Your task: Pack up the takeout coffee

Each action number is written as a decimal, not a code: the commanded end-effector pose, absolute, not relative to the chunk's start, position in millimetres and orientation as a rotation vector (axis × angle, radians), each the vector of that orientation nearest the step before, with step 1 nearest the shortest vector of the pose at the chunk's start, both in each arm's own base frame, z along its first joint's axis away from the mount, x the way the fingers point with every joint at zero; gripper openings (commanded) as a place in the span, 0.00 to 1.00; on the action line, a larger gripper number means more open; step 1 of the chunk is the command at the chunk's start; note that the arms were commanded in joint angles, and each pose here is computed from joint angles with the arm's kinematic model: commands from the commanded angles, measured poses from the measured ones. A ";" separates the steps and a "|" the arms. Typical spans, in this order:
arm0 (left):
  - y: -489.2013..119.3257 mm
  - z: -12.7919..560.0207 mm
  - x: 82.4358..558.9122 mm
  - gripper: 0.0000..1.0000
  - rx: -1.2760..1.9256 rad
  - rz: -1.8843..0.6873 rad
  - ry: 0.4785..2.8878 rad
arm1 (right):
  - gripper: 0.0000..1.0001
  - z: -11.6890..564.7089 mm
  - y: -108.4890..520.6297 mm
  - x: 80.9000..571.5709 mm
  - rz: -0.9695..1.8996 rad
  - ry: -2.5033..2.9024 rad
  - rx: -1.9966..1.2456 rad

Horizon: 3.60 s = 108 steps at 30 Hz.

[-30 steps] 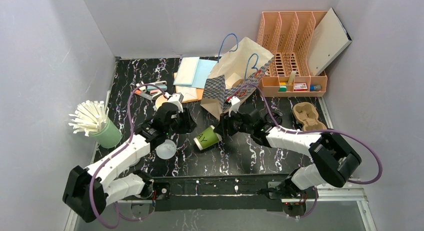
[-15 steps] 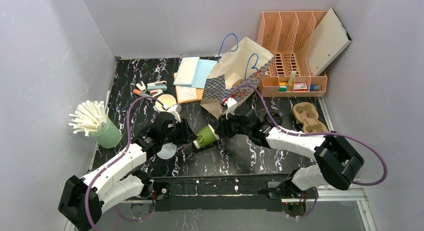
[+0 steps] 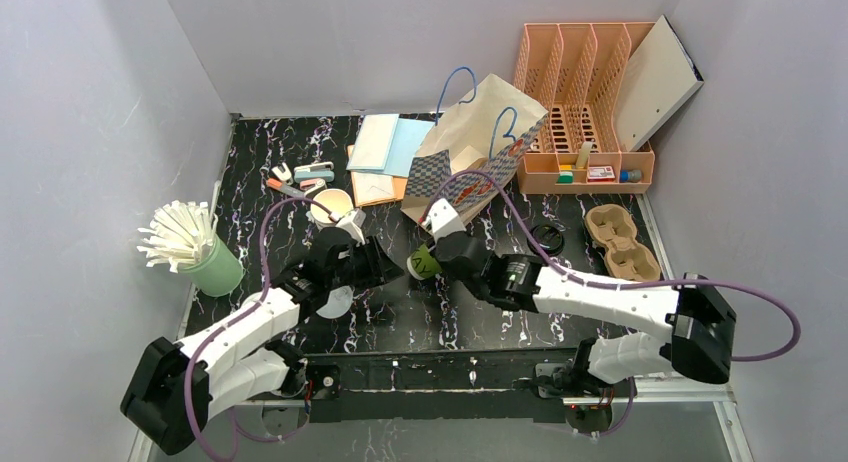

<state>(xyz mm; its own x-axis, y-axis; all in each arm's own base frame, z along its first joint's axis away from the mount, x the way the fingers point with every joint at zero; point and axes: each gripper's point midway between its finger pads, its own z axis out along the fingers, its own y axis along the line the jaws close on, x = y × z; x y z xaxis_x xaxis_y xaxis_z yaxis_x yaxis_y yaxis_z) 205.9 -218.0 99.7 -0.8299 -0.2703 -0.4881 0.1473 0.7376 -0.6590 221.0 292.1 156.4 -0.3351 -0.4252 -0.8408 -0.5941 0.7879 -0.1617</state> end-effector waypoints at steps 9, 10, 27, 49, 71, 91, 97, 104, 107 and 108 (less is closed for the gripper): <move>-228.2 90.0 223.9 0.35 -0.130 -1.046 2.293 | 0.26 160.5 252.5 211.4 -0.685 1.757 -0.932; -226.1 90.5 224.4 0.35 -0.132 -1.041 2.291 | 0.27 157.4 252.7 209.7 -0.721 1.739 -0.956; -213.4 99.4 228.0 0.36 -0.124 -0.991 2.285 | 0.75 158.8 285.2 193.7 -0.567 1.729 -1.069; -265.3 164.8 254.3 0.46 0.088 -1.098 2.101 | 0.89 215.8 250.6 228.5 0.405 2.196 -0.518; -317.7 171.5 283.2 0.43 0.238 -0.978 2.082 | 0.53 188.6 228.1 262.7 0.476 2.290 -0.158; -338.3 155.3 276.2 0.89 0.374 -0.337 2.212 | 0.40 187.8 153.0 269.7 0.478 2.154 0.203; -350.5 157.7 274.5 0.88 0.403 -0.224 2.210 | 0.42 198.4 137.2 266.2 0.432 2.096 0.230; -359.4 152.3 274.2 0.77 0.428 -0.215 2.233 | 0.44 196.9 139.0 264.5 0.443 2.102 0.214; -361.7 151.3 274.2 0.73 0.435 -0.218 2.236 | 0.44 195.3 140.6 264.0 0.449 2.108 0.205; -361.8 151.1 274.9 0.73 0.435 -0.212 2.236 | 0.44 194.8 141.3 264.0 0.452 2.110 0.202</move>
<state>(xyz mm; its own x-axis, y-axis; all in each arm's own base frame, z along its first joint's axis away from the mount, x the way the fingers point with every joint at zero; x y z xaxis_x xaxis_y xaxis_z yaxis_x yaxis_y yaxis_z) 268.3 -364.0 139.7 -0.6134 0.2424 -0.7517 0.4015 0.9153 -0.0325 259.8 141.9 190.5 -0.5717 0.2989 -0.7641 -0.0309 0.9228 0.3841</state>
